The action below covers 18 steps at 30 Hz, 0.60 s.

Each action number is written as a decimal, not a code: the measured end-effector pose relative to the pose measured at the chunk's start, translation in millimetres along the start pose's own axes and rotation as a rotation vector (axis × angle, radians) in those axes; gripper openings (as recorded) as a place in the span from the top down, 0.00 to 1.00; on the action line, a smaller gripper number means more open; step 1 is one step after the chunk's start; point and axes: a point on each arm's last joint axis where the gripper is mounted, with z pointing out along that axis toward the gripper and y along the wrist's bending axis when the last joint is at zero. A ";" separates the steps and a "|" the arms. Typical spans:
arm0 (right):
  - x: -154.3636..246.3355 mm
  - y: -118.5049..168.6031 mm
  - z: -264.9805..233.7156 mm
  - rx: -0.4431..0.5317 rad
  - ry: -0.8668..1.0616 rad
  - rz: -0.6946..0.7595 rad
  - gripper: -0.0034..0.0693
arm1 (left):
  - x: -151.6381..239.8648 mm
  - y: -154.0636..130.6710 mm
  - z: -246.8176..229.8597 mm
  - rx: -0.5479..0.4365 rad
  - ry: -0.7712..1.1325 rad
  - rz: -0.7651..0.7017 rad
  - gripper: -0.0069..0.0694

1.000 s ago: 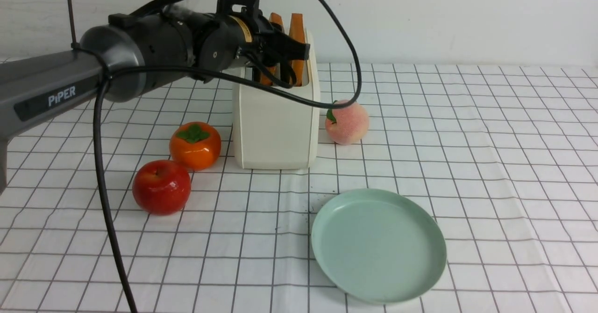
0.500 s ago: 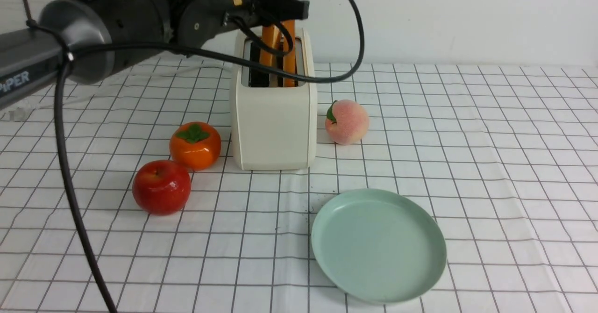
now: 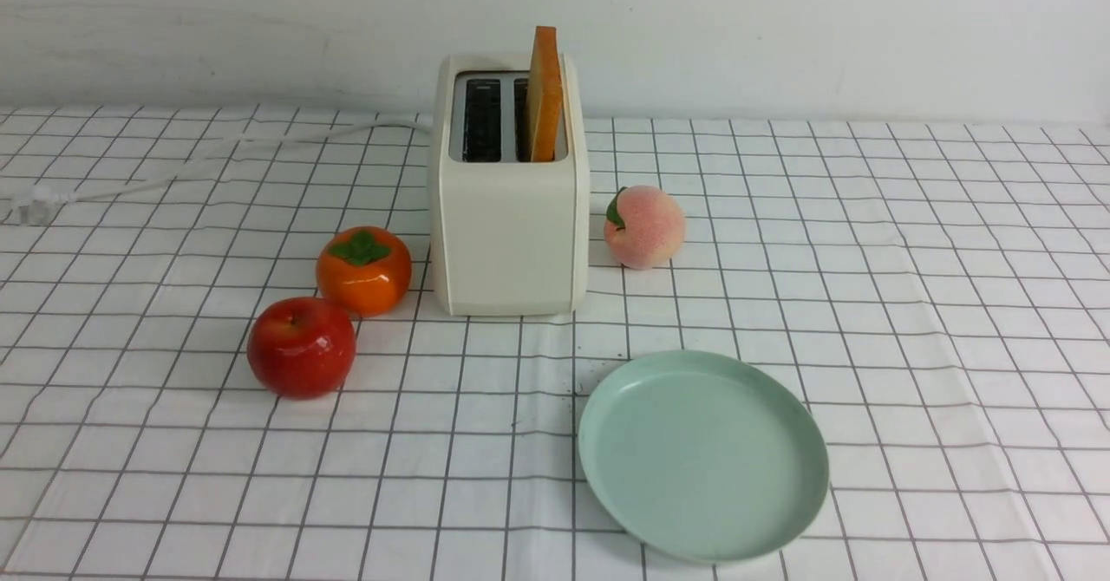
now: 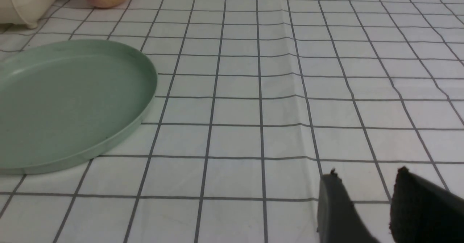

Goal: Take toasted bread from bread machine on white checkered table place on plate.
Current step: 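Place the slice of bread on the plate with the left gripper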

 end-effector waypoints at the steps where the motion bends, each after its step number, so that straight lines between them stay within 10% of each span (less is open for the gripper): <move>1: 0.0 0.0 0.0 0.000 0.000 0.000 0.62 | 7.1 -1.9 -7.3 0.018 0.090 -0.010 0.79; 12: 0.0 0.0 0.0 0.000 0.000 0.000 0.62 | 127.8 -31.0 -6.4 0.556 0.648 -0.248 0.79; 18: 0.0 0.0 0.0 0.000 0.000 0.000 0.62 | 187.9 -22.4 31.3 0.615 0.686 -0.366 0.79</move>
